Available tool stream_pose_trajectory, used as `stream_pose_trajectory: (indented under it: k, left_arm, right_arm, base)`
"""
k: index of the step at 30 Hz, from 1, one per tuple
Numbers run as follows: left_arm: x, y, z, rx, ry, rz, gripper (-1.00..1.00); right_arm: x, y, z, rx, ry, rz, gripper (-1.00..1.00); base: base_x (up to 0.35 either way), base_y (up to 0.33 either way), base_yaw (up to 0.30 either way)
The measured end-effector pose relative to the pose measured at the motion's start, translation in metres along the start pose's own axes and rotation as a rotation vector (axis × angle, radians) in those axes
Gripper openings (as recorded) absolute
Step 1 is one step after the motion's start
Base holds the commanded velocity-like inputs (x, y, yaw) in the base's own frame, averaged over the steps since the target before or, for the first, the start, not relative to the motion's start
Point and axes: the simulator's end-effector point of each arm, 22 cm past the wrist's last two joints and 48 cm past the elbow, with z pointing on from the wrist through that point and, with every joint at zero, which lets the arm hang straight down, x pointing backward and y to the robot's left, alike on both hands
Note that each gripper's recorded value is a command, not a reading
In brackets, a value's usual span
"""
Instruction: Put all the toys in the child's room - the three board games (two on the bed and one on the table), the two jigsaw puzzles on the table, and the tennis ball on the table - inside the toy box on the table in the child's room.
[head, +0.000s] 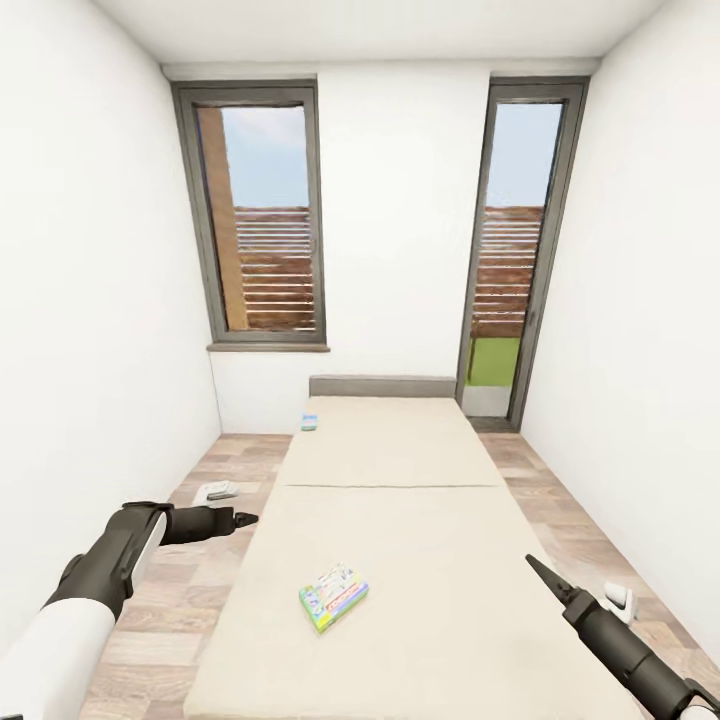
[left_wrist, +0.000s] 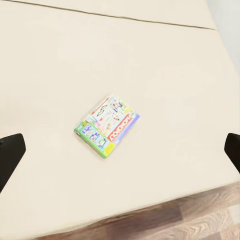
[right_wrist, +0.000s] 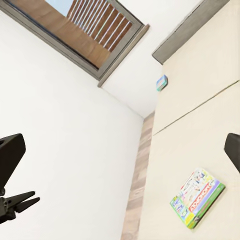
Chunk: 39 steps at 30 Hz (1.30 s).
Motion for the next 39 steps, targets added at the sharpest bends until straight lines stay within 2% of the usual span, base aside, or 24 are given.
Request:
stream_pose_trajectory:
  k: [17, 39]
  left_arm:
    - [0.0021, 0.0009, 0.0016, 0.000, 0.004, -0.002, 1.00]
    - [0.0034, 0.0015, 0.0031, 0.000, 0.007, -0.003, 1.00]
  right_arm:
    - [0.0010, -0.0013, 0.0005, 0.004, 0.001, -0.002, 1.00]
    - [0.0017, -0.0028, 0.0005, 0.006, 0.003, 0.002, 1.00]
  base:
    - [0.098, -0.026, 0.029]
    - [0.057, -0.131, 0.026]
